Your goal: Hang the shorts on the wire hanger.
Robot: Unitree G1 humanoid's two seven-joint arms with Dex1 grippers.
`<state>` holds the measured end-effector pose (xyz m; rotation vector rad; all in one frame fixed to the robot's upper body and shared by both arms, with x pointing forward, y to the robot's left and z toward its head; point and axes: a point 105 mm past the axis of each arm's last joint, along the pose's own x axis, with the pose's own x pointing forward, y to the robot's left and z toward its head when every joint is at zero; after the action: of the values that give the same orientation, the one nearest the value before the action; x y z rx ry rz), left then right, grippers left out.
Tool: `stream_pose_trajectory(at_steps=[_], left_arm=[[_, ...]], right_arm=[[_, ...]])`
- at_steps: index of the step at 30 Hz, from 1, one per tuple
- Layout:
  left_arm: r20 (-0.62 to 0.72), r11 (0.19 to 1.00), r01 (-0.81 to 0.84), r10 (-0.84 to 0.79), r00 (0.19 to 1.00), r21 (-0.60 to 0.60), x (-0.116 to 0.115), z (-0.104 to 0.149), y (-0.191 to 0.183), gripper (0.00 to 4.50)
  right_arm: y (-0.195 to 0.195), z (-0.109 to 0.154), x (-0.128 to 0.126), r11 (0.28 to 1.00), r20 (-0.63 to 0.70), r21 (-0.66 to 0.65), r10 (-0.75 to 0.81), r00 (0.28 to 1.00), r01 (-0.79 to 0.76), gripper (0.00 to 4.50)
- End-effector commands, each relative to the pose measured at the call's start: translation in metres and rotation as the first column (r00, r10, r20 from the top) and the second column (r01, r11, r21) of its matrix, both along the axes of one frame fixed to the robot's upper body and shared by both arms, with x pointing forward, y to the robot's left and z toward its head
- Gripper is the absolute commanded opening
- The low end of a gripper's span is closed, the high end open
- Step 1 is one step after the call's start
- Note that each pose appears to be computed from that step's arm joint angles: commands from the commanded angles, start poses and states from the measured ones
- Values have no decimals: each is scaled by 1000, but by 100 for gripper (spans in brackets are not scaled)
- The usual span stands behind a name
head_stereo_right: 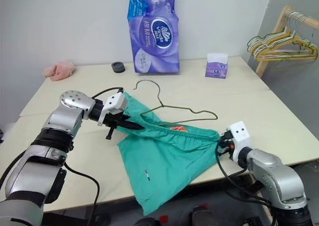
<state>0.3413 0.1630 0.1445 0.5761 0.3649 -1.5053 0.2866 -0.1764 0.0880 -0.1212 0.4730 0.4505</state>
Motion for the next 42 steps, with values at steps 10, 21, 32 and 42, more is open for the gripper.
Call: stream_pose_trajectory(at_steps=[10, 21, 32, 42], left_arm=[[29, 995, -8, 5, 1000, 101, -1, 0, 19, 0], [59, 989, -18, 10, 998, 146, 5, -10, 22, 0], [75, 968, 6, -26, 997, 250, 2, -30, 23, 0], [166, 958, -34, -14, 986, 285, 10, -36, 10, 0]], right_arm=[[-32, 25, 7, 996, 72, -55, -69, 995, 73, 1], [-24, 34, 4, 997, 104, -71, -29, 994, 37, 1], [-11, 63, 7, 979, 188, -198, 77, 979, -39, 1], [-25, 55, 3, 972, 98, -231, 61, 993, -37, 1]])
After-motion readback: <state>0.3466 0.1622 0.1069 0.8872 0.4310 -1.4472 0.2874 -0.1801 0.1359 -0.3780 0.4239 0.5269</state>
